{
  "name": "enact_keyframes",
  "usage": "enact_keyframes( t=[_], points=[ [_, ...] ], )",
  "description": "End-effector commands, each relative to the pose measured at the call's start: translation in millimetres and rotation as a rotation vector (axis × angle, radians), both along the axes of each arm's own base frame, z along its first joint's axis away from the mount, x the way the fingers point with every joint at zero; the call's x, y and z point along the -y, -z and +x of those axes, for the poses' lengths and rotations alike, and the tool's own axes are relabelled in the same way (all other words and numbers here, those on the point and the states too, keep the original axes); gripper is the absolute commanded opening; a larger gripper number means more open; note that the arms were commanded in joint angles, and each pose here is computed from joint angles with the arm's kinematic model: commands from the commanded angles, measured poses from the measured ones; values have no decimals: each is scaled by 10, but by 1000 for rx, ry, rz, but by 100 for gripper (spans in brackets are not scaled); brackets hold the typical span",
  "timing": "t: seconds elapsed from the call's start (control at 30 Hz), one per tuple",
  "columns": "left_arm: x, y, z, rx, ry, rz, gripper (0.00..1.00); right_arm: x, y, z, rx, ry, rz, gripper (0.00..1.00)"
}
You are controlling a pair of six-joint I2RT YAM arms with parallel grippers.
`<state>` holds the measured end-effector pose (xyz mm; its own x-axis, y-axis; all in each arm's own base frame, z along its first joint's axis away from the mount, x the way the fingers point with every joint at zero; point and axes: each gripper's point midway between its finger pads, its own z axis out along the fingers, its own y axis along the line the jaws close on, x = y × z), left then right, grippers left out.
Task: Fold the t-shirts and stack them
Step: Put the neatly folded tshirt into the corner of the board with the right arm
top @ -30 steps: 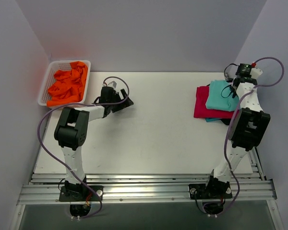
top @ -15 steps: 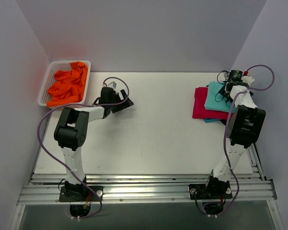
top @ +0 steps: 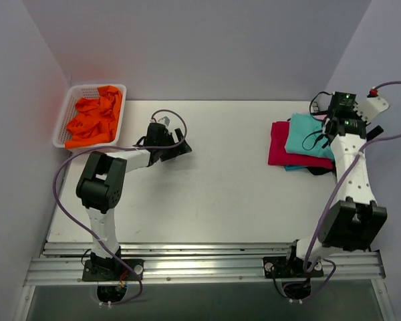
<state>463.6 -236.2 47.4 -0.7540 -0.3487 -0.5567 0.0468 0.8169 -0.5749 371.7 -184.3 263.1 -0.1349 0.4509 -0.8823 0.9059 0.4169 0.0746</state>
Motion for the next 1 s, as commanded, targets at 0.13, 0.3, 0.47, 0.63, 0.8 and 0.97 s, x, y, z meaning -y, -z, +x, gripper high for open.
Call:
enact_keyframes(
  t=[0.13,0.3,0.47,0.63,0.8,0.97],
  points=[
    [20,-299,-93,29,-15,45,94,-967,316,413,121,-463,126,100],
    [85,-312,-143,29,-21,43,94,-1225,656,946,120,-605,231,95],
    [119,-326,-226,34,-11,91,94,-961,1001,1174,28,-529,229,49],
    [87,-299,-246,29,-9,121,94,-537,1342,1048,-29,-399,249,27],
    [94,-187,-257,-2,-2,146,94,-280,1551,796,-66,-310,259,27],
    [264,-159,-255,-8,27,165,94,-92,1565,631,-76,-254,258,28]
  ],
)
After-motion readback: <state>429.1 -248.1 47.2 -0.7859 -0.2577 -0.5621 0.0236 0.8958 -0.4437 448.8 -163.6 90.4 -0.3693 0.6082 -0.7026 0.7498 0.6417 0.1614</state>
